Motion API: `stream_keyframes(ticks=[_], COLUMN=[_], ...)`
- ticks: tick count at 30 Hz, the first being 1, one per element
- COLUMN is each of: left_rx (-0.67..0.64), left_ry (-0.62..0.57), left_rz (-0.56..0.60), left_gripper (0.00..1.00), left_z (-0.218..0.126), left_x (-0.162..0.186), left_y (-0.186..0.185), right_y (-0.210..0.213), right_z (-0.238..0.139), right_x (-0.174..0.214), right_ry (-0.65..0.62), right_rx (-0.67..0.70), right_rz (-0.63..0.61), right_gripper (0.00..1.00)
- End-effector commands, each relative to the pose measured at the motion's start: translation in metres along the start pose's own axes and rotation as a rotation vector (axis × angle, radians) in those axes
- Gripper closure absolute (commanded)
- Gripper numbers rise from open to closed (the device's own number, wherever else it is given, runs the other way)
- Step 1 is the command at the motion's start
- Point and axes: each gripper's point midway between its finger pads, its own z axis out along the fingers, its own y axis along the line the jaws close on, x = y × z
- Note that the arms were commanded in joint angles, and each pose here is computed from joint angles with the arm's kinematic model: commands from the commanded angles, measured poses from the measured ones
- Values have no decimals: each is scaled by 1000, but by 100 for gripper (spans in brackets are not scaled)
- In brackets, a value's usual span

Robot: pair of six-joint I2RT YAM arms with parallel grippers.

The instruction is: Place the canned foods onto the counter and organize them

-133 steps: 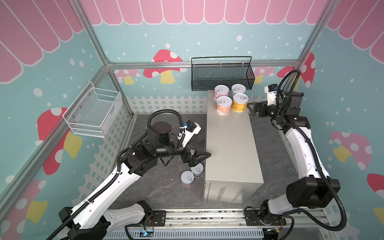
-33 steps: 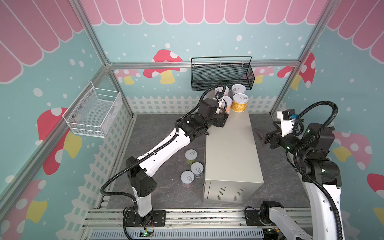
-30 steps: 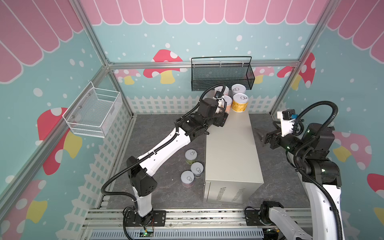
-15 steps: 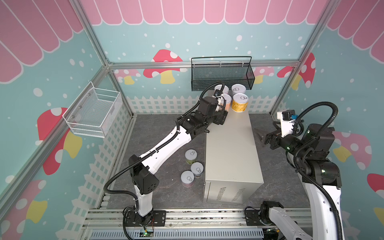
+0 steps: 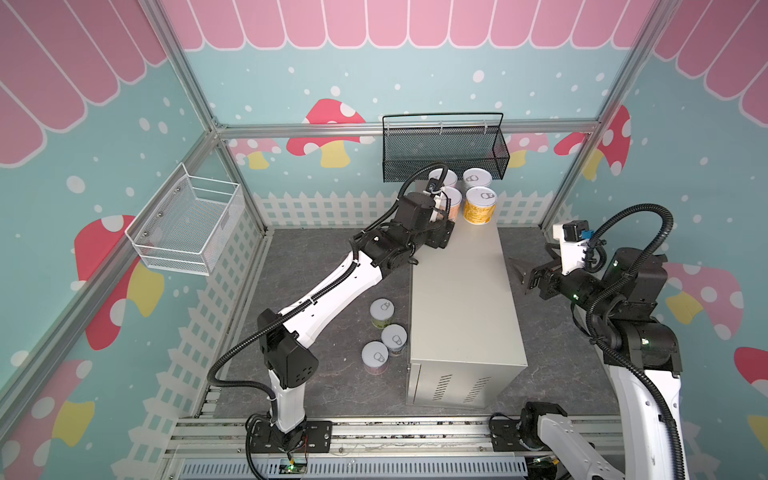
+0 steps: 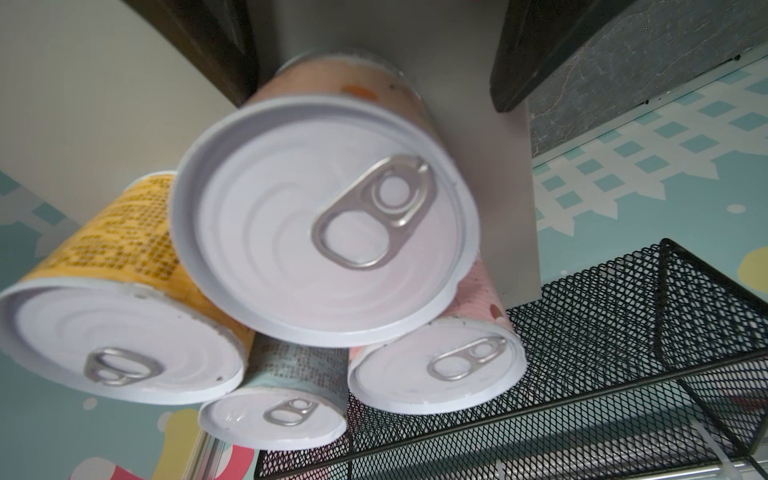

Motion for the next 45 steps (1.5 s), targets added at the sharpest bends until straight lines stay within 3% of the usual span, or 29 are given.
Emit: stream_keyframes(ticks=[1,13,22,33,39,45], left_rx=[-31,-25,5,-10,-40,-70], left_ry=[12,9,6,-17,27,147], left_rz=[-5,-7,-20,-61,-63,-76], left_gripper=[12,11,1,1,1,1], left_z=[3,-1,-21,-102,-154,-189], left_x=[2,0,0,9,37,82], left_y=[11,11,8,32,52,67], right_y=[4,5,4,-2,-2,0], right_z=[-2,-1,1,5,12,13], right_x=[2,3,5,6,8,8], right_ry=[-2,1,6,14,9,4], right_rx=[-10,-15,-16,7,-10,-28], right_rz=[-22,-23,-20,2,35,47], right_gripper=[0,1,0,0,1,1])
